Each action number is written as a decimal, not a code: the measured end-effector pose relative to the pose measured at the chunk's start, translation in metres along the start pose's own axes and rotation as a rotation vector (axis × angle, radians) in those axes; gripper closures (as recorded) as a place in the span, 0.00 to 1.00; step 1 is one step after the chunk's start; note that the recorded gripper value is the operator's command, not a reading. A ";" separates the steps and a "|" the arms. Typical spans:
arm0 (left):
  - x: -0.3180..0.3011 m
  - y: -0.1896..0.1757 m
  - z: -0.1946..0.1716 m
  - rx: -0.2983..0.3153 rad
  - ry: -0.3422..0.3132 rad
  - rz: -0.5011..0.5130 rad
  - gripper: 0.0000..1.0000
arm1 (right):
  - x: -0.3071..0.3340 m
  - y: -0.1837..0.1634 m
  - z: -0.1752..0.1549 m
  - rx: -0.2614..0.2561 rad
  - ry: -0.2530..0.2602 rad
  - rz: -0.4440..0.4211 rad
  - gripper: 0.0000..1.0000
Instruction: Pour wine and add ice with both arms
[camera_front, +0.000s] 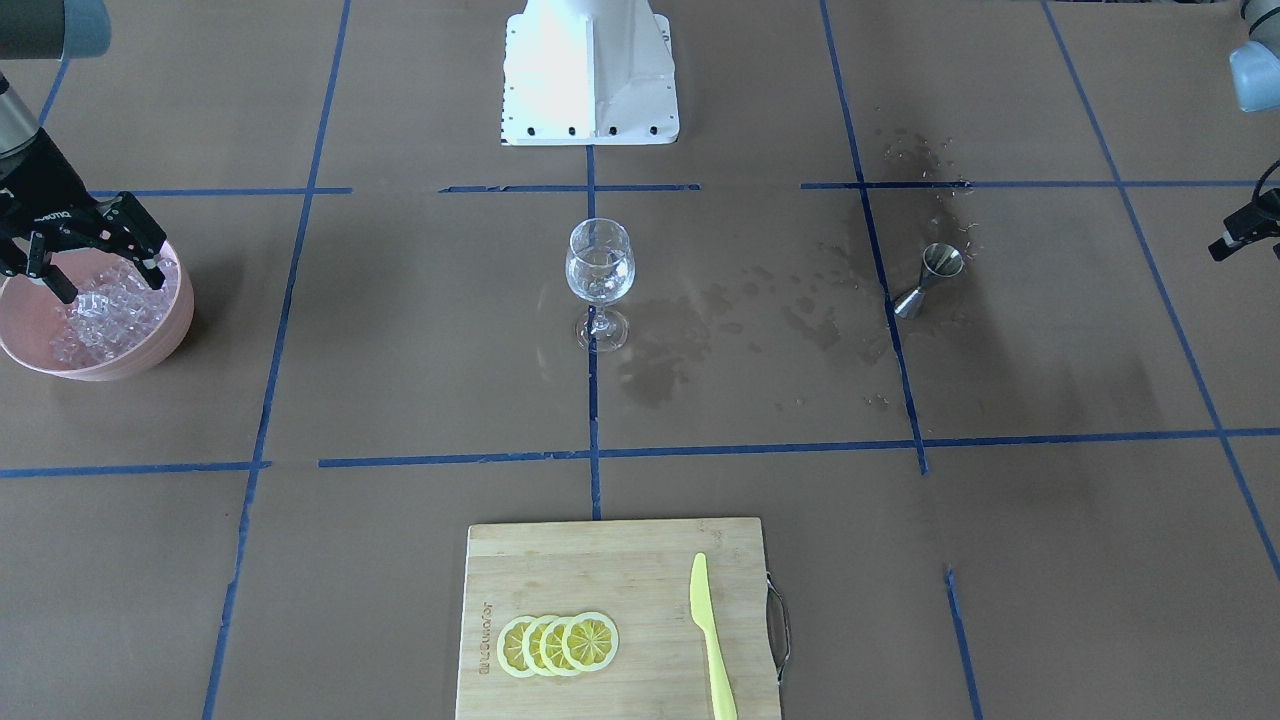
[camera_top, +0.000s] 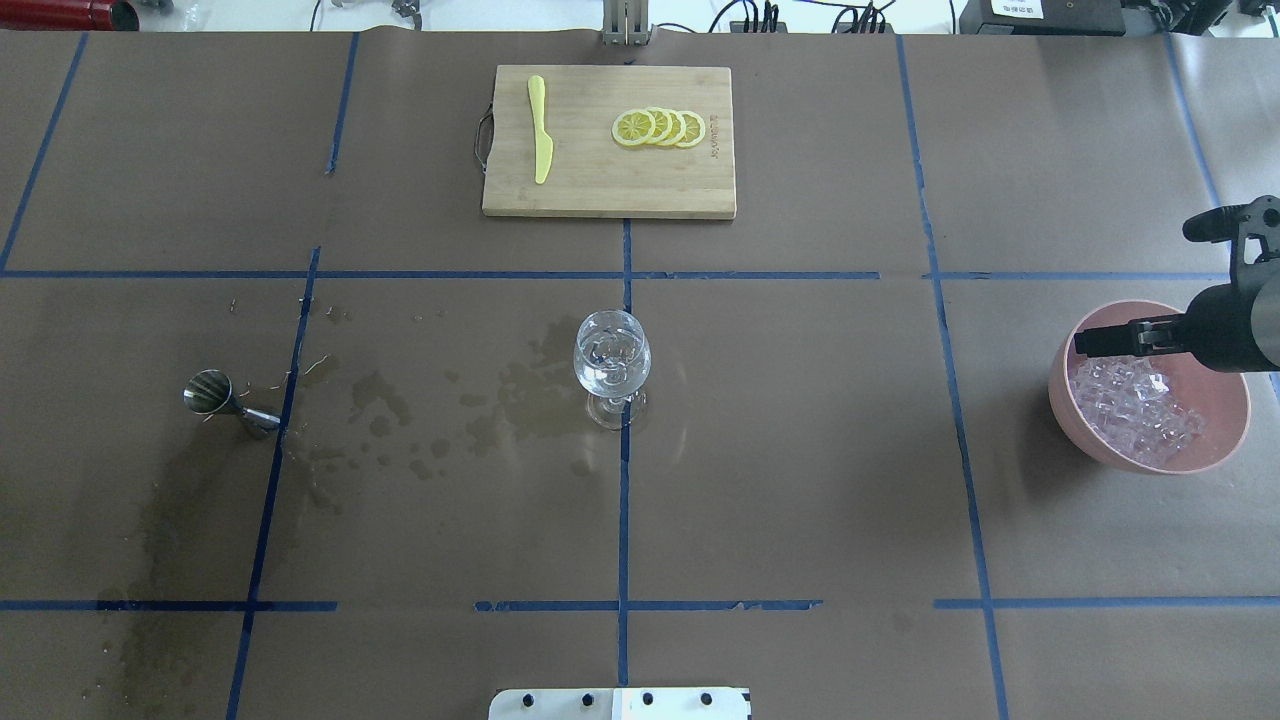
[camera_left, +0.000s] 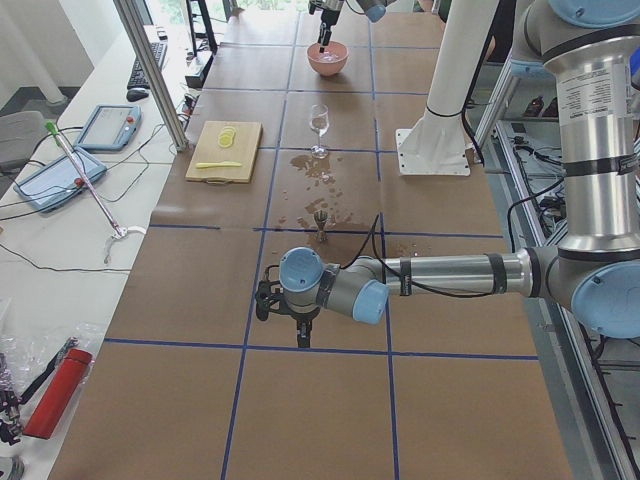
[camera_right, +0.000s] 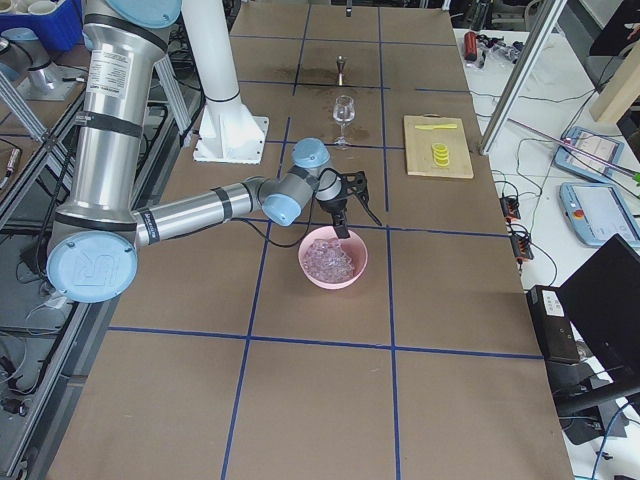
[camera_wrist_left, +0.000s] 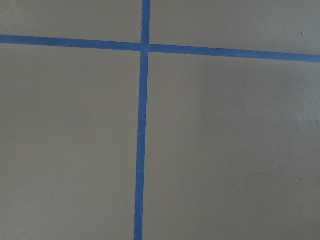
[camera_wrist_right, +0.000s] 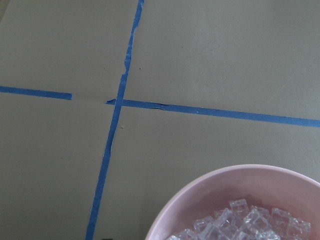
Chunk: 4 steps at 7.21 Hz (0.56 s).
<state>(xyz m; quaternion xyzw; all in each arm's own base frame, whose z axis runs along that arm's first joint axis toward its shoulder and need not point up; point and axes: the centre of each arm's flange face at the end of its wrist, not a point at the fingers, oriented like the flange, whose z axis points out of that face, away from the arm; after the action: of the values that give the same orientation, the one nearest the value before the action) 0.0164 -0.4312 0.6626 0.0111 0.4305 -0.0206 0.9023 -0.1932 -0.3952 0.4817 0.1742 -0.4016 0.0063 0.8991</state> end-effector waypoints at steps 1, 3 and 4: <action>0.000 0.000 0.000 0.000 0.000 0.000 0.00 | 0.011 0.012 0.000 -0.013 -0.017 -0.018 0.10; 0.000 0.000 0.000 0.000 0.000 0.000 0.00 | 0.033 0.033 0.004 -0.036 -0.032 -0.041 0.14; 0.000 0.000 0.000 0.001 0.000 0.000 0.00 | 0.043 0.038 0.011 -0.045 -0.022 -0.039 0.17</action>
<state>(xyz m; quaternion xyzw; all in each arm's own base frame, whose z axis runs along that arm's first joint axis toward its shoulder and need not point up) 0.0161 -0.4311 0.6623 0.0115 0.4304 -0.0206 0.9023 -0.1777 -0.3687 0.5318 0.1619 -0.4079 -0.0219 0.8983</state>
